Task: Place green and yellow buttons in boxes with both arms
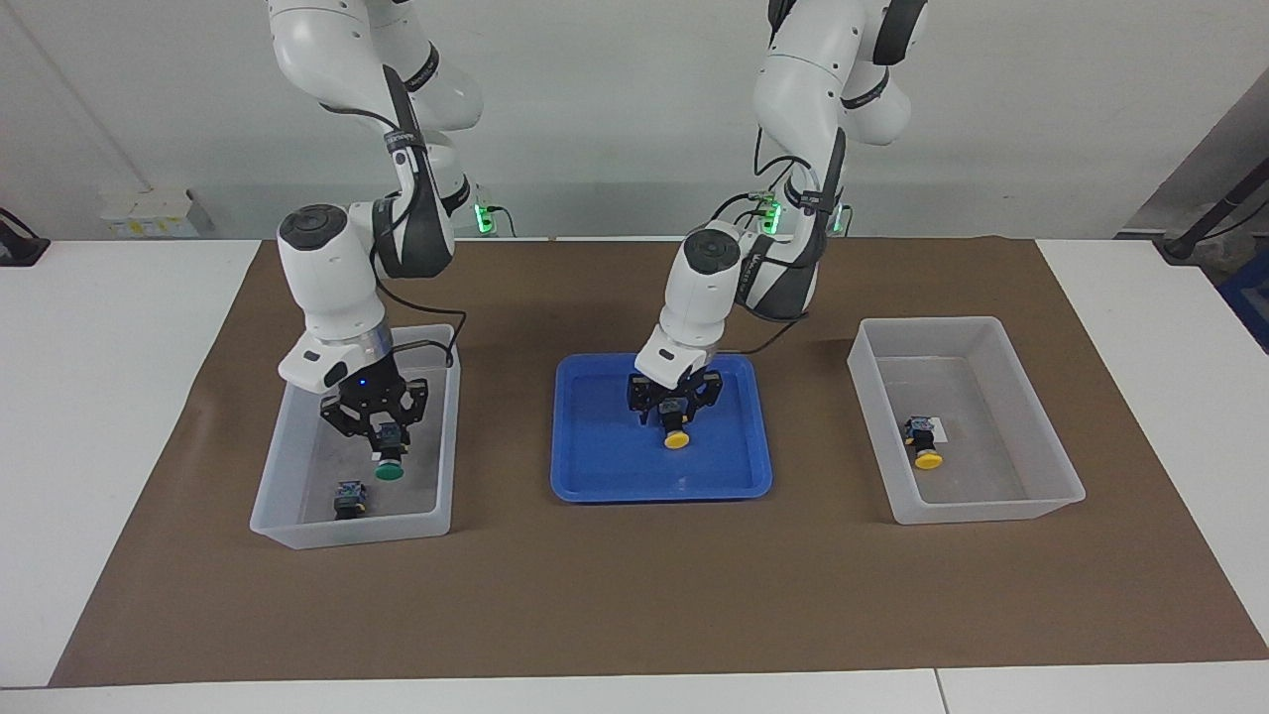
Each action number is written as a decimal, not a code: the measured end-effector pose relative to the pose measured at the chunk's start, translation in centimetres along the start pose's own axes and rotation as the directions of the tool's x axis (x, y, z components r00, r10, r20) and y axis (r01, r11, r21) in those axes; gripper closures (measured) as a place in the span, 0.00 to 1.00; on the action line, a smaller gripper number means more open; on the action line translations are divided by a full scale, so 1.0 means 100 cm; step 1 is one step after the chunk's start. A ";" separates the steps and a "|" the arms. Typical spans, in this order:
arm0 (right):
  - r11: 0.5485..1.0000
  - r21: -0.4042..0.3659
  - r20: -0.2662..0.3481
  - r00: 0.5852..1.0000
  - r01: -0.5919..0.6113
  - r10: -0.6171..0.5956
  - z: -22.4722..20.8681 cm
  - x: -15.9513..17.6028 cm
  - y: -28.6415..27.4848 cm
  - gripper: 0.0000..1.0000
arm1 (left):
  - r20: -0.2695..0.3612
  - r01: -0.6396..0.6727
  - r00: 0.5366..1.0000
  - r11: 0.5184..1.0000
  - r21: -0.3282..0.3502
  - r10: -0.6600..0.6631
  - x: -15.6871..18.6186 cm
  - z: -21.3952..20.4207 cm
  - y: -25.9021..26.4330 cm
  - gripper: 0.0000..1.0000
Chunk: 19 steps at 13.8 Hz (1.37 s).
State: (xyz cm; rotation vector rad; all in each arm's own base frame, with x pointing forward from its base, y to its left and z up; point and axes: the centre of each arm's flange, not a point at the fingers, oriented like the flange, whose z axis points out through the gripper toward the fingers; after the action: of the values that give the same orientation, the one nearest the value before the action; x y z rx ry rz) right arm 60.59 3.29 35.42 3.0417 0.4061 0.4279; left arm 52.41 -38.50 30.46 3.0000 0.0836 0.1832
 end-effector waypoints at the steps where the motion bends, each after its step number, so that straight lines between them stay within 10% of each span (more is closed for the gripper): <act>1: 1.000 0.000 -0.009 1.000 -0.006 0.006 0.008 0.000 0.005 0.60 | 0.000 0.001 1.000 1.000 0.000 -0.001 0.000 0.000 0.000 0.30; 3: 1.000 -0.002 -0.015 1.000 -0.018 0.018 0.020 0.001 0.019 0.60 | -0.003 0.004 1.000 1.000 0.000 -0.004 0.002 0.000 -0.001 0.56; 12: 0.999 0.006 -0.055 0.998 -0.032 0.032 0.054 0.019 0.029 0.59 | -0.026 0.049 0.998 0.999 0.001 -0.049 0.035 -0.023 -0.015 0.57; 17: 1.000 0.006 -0.071 0.997 -0.026 0.026 0.048 0.027 0.027 0.07 | -0.041 0.170 0.985 0.985 0.015 -0.169 0.112 -0.083 -0.077 0.57; 19: 1.000 0.004 -0.051 0.998 -0.021 0.021 0.029 0.032 0.026 0.02 | -0.034 0.185 0.982 0.982 0.034 -0.184 0.137 -0.107 -0.122 0.57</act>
State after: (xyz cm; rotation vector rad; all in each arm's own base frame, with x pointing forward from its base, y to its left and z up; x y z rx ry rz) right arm 65.05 1.66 33.67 3.0460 0.3782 0.5074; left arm 64.06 -24.20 40.93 3.0041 0.3714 0.2103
